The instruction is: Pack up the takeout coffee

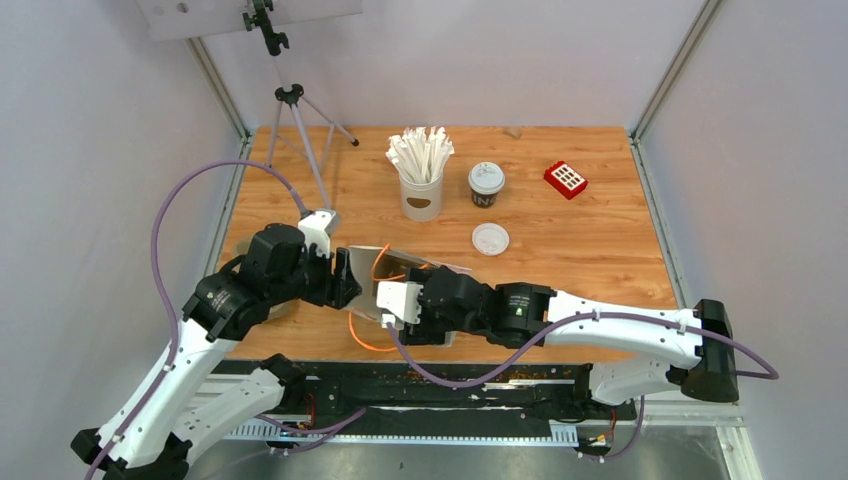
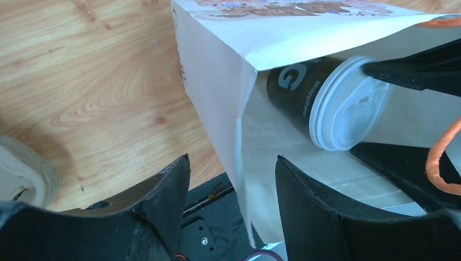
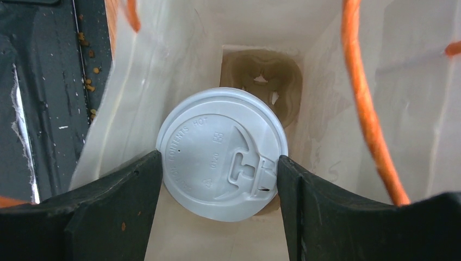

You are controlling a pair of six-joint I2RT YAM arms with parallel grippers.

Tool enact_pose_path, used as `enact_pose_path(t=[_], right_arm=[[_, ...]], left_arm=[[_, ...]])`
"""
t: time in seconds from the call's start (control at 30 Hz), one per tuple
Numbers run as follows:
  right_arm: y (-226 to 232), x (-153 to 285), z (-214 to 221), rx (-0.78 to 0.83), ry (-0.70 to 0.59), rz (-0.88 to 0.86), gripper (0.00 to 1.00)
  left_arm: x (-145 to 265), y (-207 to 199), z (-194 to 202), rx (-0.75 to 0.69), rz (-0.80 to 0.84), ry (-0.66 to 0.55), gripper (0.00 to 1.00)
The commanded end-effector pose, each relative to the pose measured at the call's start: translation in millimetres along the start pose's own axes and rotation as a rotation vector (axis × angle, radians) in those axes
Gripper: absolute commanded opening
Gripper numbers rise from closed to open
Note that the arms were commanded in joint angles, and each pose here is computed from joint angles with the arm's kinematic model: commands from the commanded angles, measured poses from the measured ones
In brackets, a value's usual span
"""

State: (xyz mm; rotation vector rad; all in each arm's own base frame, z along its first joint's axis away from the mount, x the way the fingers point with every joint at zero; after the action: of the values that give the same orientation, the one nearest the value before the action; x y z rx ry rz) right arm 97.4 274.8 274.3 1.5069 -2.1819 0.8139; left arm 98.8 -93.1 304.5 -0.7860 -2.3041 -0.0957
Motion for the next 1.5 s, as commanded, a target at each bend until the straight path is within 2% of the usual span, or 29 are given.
enact_pose_path(t=[0.0,0.13,0.2,0.3,0.37,0.47,0.57,0.83,1.07,1.2,1.33,1.4,1.47], right_arm=[[1,-4,5,-0.009,-0.012,0.039,0.67],[2,-3,10,-0.017,0.006,0.042,0.67],[3,-3,12,-0.016,0.013,0.042,0.67],[4,-3,13,-0.006,0.018,0.024,0.67],[4,-3,9,0.005,-0.003,0.015,0.66],[1,-6,0,0.019,-0.033,0.037,0.66],[0,-19,-9,0.034,-0.028,0.046,0.66],[-3,-39,-23,0.101,-0.014,0.070,0.68],[-12,-43,-4,0.143,-0.005,0.069,0.68],[-15,-47,5,0.160,0.009,0.077,0.68],[-12,-48,11,0.160,0.061,0.028,0.67],[-7,-47,15,0.143,0.073,-0.006,0.66],[-4,-46,17,0.134,0.078,-0.006,0.66]], left_arm=[[3,0,0,-0.014,0.013,-0.063,0.66],[11,-1,-2,-0.045,0.029,-0.103,0.63],[12,-2,-2,-0.059,0.041,-0.128,0.52],[9,-3,1,-0.066,0.073,-0.142,0.28],[8,-5,3,-0.074,0.105,-0.132,0.21],[7,-7,8,-0.097,0.153,-0.134,0.15],[7,-9,14,-0.128,0.200,-0.170,0.14],[5,-7,19,-0.182,0.209,-0.162,0.11],[7,-8,22,-0.209,0.232,-0.179,0.12],[4,-7,29,-0.214,0.246,-0.139,0.13],[5,-7,28,-0.204,0.225,-0.159,0.14],[7,-5,26,-0.173,0.186,-0.163,0.17],[9,-3,25,-0.114,0.127,-0.146,0.30]])
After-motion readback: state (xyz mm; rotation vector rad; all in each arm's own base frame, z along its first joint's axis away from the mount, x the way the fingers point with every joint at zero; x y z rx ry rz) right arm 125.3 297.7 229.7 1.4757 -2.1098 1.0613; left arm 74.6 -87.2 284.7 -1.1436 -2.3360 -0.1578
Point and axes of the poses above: each gripper's point midway between its finger pads, its own x axis back along the fingers, its own y axis along the line the jaws close on, z = x × y, the point moved 10 cm from there along x, back along the fingers, and after that the axes turned 13 degrees about -x, right-handed, at the moved point
